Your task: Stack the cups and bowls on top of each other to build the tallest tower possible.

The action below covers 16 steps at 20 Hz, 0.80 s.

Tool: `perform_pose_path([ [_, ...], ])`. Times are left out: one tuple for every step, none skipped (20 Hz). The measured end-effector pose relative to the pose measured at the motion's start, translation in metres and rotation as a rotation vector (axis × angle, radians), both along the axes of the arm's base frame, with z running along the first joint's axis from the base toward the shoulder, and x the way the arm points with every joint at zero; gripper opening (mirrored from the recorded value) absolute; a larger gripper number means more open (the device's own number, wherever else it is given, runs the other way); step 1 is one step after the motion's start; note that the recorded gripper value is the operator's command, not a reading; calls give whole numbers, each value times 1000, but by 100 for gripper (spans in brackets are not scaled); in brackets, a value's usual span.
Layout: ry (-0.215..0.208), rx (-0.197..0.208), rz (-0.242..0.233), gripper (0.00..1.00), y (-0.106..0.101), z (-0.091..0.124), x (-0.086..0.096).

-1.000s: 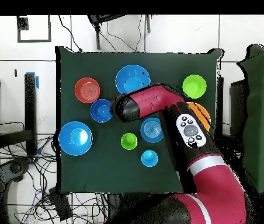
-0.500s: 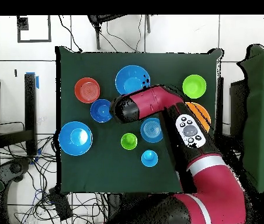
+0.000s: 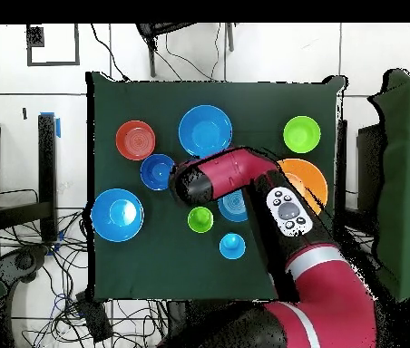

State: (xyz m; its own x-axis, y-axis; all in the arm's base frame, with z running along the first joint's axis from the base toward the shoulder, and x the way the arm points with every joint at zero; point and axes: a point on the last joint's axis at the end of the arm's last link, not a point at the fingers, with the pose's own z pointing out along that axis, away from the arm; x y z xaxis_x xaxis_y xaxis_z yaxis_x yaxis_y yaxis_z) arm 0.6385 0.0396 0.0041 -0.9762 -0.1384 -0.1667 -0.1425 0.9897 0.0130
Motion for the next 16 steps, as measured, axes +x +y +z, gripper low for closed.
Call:
perform_pose_path([
  [1, 0, 5, 100, 1, -1, -5],
  [5, -2, 18, 100, 4, -2, -18],
  [8, -5, 26, 100, 5, -2, -25],
  [11, -8, 31, 100, 6, -3, -31],
  [16, -12, 39, 100, 8, -3, -39],
  [20, -16, 46, 100, 9, -4, -44],
  [29, -26, 60, 100, 12, -4, -57],
  [32, -29, 64, 100, 13, -4, -61],
  [34, -34, 71, 100, 14, -5, -68],
  [37, -38, 79, 100, 16, -5, -75],
  [40, -41, 84, 100, 17, -6, -80],
  [42, -44, 88, 100, 17, -6, -86],
  [44, -48, 93, 100, 18, -7, -91],
  [46, -51, 96, 100, 18, -7, -96],
  [49, -57, 103, 100, 18, -8, -104],
  [51, -61, 107, 100, 18, -8, -111],
])
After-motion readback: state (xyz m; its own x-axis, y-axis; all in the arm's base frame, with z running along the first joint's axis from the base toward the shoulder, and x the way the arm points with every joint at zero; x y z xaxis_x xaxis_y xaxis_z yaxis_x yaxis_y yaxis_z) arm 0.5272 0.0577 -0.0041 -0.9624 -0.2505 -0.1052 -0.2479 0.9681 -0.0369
